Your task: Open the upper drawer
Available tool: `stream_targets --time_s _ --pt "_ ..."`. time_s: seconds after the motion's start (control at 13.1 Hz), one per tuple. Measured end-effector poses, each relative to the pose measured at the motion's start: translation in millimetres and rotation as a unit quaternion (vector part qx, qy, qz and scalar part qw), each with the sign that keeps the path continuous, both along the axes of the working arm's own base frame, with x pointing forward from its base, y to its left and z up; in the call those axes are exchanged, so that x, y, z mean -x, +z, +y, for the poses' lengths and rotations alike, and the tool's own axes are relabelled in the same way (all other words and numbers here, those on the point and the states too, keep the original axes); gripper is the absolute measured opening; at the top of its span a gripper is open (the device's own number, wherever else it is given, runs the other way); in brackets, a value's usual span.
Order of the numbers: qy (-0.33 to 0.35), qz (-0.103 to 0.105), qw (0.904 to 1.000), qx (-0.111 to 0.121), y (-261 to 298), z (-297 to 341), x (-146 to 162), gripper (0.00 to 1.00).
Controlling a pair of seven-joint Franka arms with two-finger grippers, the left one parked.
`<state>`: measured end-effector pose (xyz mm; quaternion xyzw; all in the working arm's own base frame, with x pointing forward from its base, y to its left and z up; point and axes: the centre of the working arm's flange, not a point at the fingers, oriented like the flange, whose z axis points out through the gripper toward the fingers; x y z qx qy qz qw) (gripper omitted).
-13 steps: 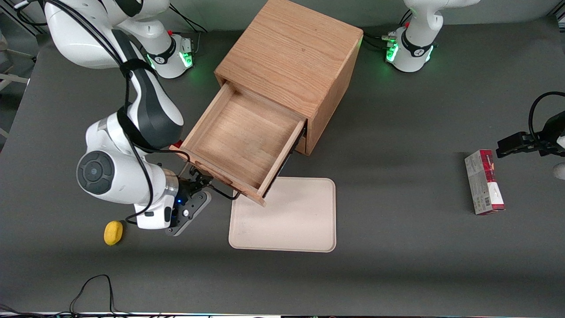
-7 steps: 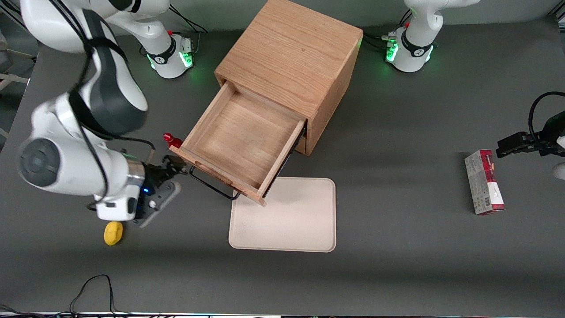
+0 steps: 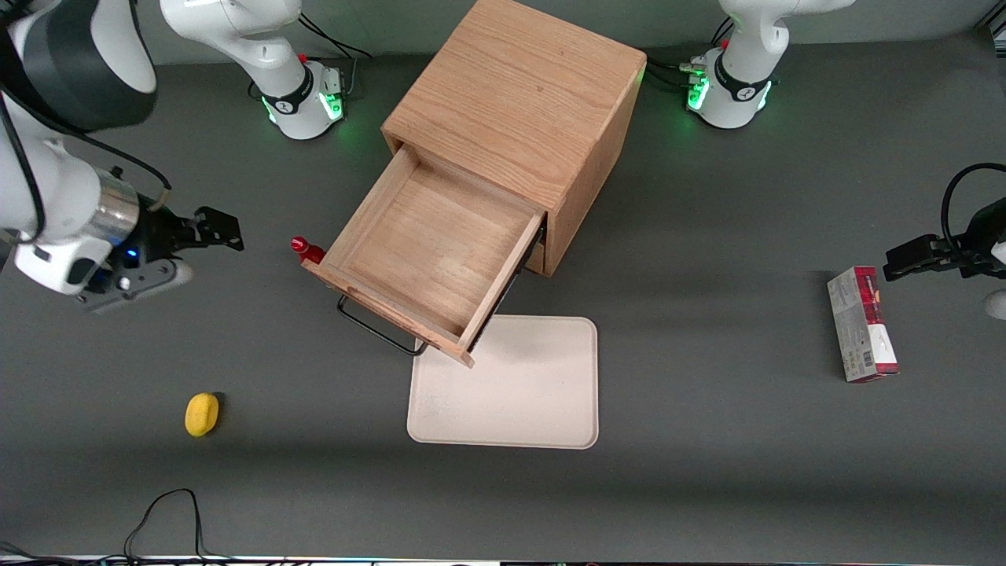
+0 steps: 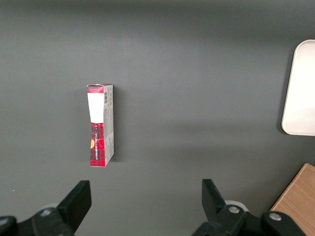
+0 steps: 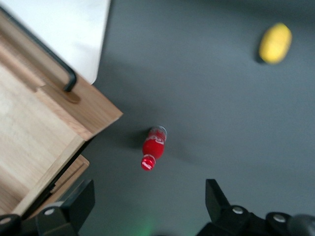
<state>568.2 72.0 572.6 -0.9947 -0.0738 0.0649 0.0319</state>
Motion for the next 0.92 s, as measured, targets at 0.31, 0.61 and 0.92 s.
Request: stream_targets --time_s 0.31,0.61,0.92 --pt "-0.033 -0.027 0.9991 -0.005 21.6 -19.7 37.9 1.00" --pt "-0.014 -0.038 0.9991 -0.010 21.0 -21.9 55.7 1.00" --pt "-0.010 -0.033 0.9994 0.005 13.5 -26.1 52.1 1.00"
